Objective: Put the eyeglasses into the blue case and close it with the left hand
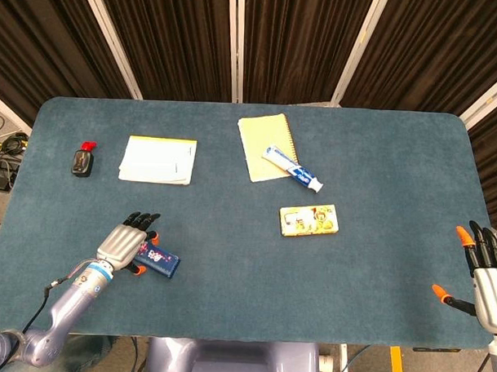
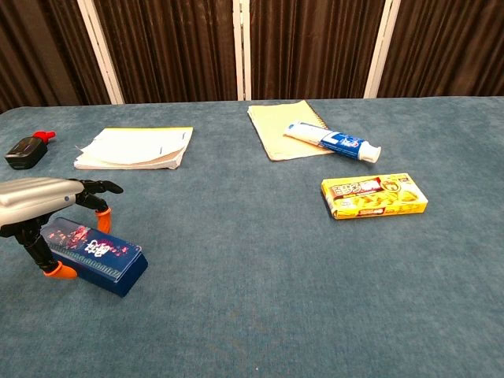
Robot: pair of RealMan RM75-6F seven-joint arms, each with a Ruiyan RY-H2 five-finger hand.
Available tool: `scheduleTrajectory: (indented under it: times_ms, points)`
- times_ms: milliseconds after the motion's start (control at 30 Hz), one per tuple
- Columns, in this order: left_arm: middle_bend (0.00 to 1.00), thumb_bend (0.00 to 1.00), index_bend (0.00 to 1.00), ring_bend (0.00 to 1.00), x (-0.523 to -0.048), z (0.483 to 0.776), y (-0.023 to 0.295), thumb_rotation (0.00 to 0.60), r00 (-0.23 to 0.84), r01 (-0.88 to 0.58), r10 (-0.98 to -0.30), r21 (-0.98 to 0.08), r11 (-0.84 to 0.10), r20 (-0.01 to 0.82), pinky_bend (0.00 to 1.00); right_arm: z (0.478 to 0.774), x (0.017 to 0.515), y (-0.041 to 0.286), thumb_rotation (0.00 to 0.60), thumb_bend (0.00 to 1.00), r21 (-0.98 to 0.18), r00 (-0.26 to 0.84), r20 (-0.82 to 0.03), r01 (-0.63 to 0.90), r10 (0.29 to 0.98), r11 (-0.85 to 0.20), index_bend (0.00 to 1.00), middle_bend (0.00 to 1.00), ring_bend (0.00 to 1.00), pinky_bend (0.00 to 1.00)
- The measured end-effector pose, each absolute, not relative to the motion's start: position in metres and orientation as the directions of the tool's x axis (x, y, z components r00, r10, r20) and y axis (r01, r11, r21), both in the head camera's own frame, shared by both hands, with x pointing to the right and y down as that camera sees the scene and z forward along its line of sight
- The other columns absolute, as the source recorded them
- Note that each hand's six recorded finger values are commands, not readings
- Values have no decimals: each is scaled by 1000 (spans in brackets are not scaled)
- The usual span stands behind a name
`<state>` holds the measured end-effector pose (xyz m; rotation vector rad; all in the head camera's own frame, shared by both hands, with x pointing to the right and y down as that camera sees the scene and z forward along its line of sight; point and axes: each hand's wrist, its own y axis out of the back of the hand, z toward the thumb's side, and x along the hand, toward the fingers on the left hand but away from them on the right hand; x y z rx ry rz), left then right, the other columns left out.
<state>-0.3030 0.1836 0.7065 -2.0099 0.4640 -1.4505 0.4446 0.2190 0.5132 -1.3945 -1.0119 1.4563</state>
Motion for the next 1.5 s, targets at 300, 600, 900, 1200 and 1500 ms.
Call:
scheduleTrajectory:
  times_ms: [300, 600, 900, 1200, 1500]
  points:
    - [0, 152, 509, 0, -303, 709, 188, 600, 337, 75, -592, -648, -758, 732, 0, 513, 445, 219, 600, 0, -952, -10, -303, -46, 953, -303, 0, 0, 0, 0]
    - [0, 66, 218, 0, -304, 708, 188, 600, 332, 83, -594, -650, -756, 733, 0, 512, 445, 219, 600, 0, -953, -10, -301, -43, 954, -301, 0, 0, 0, 0]
    - [0, 40, 0, 0, -313, 690, 178, 600, 319, 56, -629, -677, -734, 709, 0, 511, 444, 219, 600, 0, -953, -6, -299, -36, 954, -299, 0, 0, 0, 0]
    - [0, 43, 0, 0, -349, 626, 157, 600, 253, 2, -791, -818, -575, 556, 0, 505, 443, 220, 600, 0, -958, 5, -288, -11, 958, -288, 0, 0, 0, 0]
    - [0, 44, 0, 0, -418, 546, 182, 600, 79, -38, -922, -923, -383, 379, 0, 501, 442, 222, 600, 0, -959, 17, -284, 0, 959, -284, 0, 0, 0, 0]
